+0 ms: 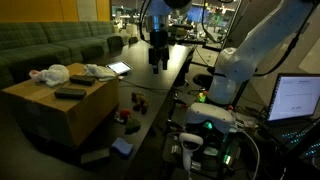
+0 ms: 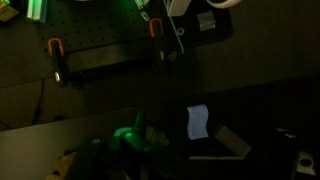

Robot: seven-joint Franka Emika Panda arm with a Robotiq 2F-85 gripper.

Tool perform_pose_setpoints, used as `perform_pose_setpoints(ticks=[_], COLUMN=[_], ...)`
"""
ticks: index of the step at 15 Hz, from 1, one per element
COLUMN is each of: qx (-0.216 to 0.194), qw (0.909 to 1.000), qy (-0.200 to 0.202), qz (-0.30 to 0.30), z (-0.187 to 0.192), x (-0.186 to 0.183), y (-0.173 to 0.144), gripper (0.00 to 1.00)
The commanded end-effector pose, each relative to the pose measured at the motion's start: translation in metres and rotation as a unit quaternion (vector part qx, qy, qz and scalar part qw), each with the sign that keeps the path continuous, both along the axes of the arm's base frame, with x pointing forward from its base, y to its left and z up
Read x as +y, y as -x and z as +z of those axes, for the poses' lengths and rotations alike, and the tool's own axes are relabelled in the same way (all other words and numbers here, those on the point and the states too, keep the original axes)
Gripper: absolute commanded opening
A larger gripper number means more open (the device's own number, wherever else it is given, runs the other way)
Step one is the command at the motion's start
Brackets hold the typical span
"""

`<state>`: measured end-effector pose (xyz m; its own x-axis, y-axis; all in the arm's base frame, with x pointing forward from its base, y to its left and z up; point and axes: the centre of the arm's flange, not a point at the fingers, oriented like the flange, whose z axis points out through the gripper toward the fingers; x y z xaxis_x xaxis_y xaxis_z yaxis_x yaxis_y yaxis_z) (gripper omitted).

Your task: Swap the things on the box with the things on the table

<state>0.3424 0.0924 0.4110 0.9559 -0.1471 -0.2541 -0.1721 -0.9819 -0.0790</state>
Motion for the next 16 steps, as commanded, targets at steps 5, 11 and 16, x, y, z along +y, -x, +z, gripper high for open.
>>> perform_pose_setpoints(ticks=[5, 11, 16], qx=[-0.001, -0.016, -0.072], qw=[1.0, 0.9993, 0.9942], qy=[0.0, 0.01, 0.029], qz=[0.0, 0.032, 0.075], z=[0.0, -0.003, -0.046], x=[0.0, -0.012, -0.065], y=[0.0, -0.004, -0.121], gripper=[1.0, 1.0, 1.0])
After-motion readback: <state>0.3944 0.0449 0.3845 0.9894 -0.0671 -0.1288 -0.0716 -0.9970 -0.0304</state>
